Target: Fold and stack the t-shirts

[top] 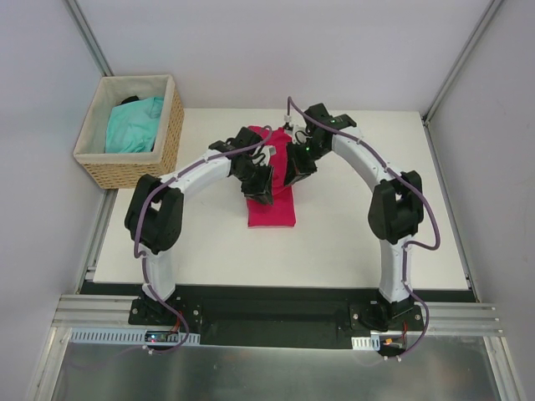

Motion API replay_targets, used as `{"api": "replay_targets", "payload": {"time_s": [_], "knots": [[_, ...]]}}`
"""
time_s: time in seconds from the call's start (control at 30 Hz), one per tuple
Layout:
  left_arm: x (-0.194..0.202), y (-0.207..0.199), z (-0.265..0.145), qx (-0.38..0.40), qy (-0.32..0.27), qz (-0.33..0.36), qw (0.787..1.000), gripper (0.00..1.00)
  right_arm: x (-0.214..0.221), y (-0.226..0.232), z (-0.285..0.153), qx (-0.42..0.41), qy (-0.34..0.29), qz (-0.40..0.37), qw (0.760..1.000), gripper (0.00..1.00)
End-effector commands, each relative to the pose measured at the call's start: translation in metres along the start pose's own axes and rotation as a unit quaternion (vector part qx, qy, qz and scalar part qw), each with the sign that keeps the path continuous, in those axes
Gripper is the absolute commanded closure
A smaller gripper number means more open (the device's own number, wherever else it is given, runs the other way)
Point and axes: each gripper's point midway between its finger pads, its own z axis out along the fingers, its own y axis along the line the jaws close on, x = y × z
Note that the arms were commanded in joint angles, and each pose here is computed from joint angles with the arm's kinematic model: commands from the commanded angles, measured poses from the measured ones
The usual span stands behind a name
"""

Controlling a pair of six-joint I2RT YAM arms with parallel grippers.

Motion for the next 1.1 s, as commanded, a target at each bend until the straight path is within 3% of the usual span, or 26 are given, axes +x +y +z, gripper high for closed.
{"api": "replay_targets", "payload": {"time_s": [0.0, 0.43, 1.0, 1.07], "knots": [[0.006, -0.009, -0.019, -0.005, -0.014, 0.020, 1.000, 0.68, 0.020, 0.023, -0.006, -0.033, 0.025, -0.022, 0.999, 0.99], [0.018, 0.020, -0.005, -0.065, 0.005, 0.025, 0.998, 0.69, 0.034, 0.033, -0.003, -0.039, 0.057, -0.040, 0.997, 0.99], [-0.022, 0.032, 0.017, -0.090, -0.012, 0.073, 0.993, 0.67, 0.046, 0.033, -0.014, -0.026, 0.068, -0.051, 0.996, 0.99], [-0.025, 0.030, 0.016, -0.088, -0.015, 0.075, 0.993, 0.67, 0.045, 0.031, -0.015, -0.017, 0.065, -0.049, 0.997, 0.85]]}}
